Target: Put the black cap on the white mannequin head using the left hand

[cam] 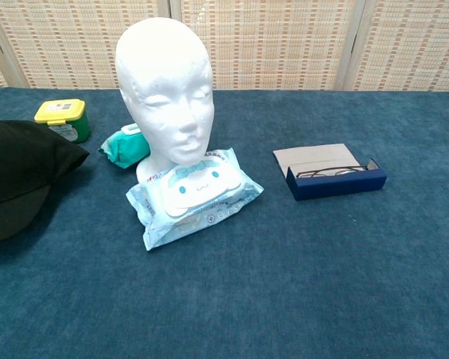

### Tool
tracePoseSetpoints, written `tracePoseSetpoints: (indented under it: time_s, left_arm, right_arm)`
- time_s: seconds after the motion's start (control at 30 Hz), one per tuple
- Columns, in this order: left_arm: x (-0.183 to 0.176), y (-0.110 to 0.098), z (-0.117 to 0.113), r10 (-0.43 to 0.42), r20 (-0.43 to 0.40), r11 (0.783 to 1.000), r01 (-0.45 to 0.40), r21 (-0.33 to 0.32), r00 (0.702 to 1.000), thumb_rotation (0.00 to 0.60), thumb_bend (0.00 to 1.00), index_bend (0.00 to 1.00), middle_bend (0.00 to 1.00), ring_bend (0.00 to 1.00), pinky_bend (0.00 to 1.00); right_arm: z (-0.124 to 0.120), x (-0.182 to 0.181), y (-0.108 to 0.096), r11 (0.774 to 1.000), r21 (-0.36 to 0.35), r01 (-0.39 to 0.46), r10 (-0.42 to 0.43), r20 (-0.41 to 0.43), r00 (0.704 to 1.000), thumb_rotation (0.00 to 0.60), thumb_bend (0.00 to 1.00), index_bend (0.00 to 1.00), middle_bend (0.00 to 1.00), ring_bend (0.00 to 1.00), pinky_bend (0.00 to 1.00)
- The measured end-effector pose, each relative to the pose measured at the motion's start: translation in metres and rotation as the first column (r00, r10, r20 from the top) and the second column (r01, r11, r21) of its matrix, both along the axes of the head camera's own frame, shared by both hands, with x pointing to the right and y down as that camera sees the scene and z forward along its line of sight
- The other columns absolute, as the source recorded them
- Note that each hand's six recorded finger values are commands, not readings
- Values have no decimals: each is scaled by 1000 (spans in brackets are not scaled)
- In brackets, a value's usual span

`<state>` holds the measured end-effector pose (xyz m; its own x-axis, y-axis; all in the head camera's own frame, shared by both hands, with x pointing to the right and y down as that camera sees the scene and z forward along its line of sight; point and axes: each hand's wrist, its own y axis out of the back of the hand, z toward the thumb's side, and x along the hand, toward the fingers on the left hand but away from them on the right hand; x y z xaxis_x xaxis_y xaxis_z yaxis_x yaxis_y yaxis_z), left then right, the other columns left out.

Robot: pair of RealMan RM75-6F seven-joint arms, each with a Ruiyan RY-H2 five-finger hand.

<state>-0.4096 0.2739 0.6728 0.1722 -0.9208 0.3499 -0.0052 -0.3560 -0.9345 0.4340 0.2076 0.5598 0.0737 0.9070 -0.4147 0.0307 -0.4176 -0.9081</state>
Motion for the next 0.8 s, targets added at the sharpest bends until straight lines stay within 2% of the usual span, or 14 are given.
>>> tracePoseSetpoints:
  time_s: [0.1,0.2,0.43,0.7,0.8]
  left_arm:
    - [2,-5,-3,-8,-26,999,9,31,1000,600,51,529,587,369,402]
    - [3,-9,-6,-10,-49,998,13,58,999,600,51,531,567,364,402]
    - [2,-16,-6,-29,-67,995,35,94,997,600,51,543,568,364,405]
    - [-3,-23,-5,-96,-64,987,103,122,993,600,52,564,579,371,417]
    - [-5,-26,-4,-120,-60,984,126,123,991,600,84,567,580,372,421]
  right_arm:
    - [-1,0,0,1000,1,-1,1,2,1000,600,0,0,33,0,159]
    - [-1,1,0,1000,2,-2,2,2,1000,600,0,0,33,0,159]
    - [-2,1,0,1000,4,-3,3,4,1000,600,0,0,34,0,159]
    - [-2,2,0,1000,5,-3,3,5,1000,600,0,0,34,0,159]
    - [-3,2,0,1000,6,-5,5,6,1000,600,0,0,34,0,159]
